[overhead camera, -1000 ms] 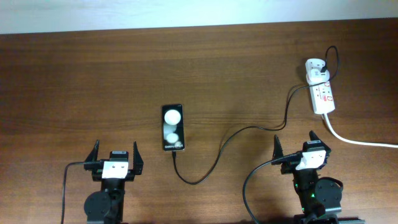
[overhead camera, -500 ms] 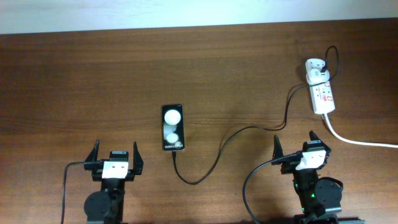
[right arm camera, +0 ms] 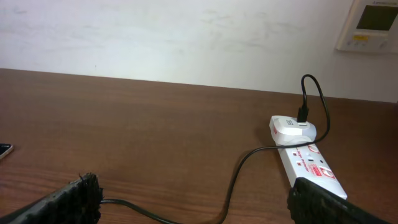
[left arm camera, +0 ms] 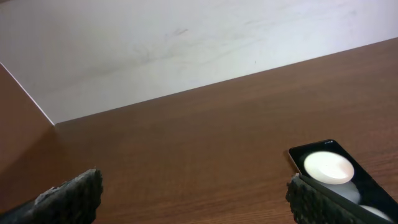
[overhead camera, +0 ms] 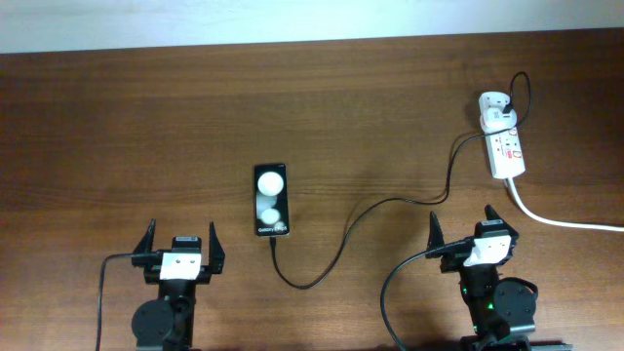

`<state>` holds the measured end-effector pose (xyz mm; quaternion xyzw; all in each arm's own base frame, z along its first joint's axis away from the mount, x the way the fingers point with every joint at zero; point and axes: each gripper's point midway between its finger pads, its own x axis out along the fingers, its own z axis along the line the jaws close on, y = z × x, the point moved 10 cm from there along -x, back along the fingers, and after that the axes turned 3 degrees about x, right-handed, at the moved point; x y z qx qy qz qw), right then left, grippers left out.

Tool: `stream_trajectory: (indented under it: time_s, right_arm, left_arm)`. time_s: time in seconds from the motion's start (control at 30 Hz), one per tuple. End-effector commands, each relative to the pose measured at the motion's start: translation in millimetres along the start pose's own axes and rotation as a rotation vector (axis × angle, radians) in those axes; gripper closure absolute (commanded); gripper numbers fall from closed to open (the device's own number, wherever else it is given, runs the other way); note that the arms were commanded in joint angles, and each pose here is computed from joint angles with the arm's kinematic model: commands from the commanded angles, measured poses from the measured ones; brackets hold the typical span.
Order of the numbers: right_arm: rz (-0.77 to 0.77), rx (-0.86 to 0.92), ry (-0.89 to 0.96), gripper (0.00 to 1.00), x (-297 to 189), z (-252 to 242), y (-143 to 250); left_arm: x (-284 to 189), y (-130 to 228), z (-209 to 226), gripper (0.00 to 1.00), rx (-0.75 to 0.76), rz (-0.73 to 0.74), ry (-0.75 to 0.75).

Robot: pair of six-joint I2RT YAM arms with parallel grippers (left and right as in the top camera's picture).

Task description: Plug charger to phone and switch on socket

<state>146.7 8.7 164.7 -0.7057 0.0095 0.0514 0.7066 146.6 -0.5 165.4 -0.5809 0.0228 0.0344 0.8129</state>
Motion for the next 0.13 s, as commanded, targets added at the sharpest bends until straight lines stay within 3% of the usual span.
stream_trajectory:
  time_s: [0.0, 0.1]
  right_arm:
    - [0.002, 0.003, -0.013, 0.01, 0.2, 1.5, 2.4]
    - [0.002, 0.003, -0.013, 0.01, 0.2, 1.5, 2.4]
  left_arm:
    - [-0.3, 0.8, 1.1, 0.01, 0.015, 0.001, -0.013]
    - [-0.3, 0.8, 1.1, 0.01, 0.015, 0.001, -0.013]
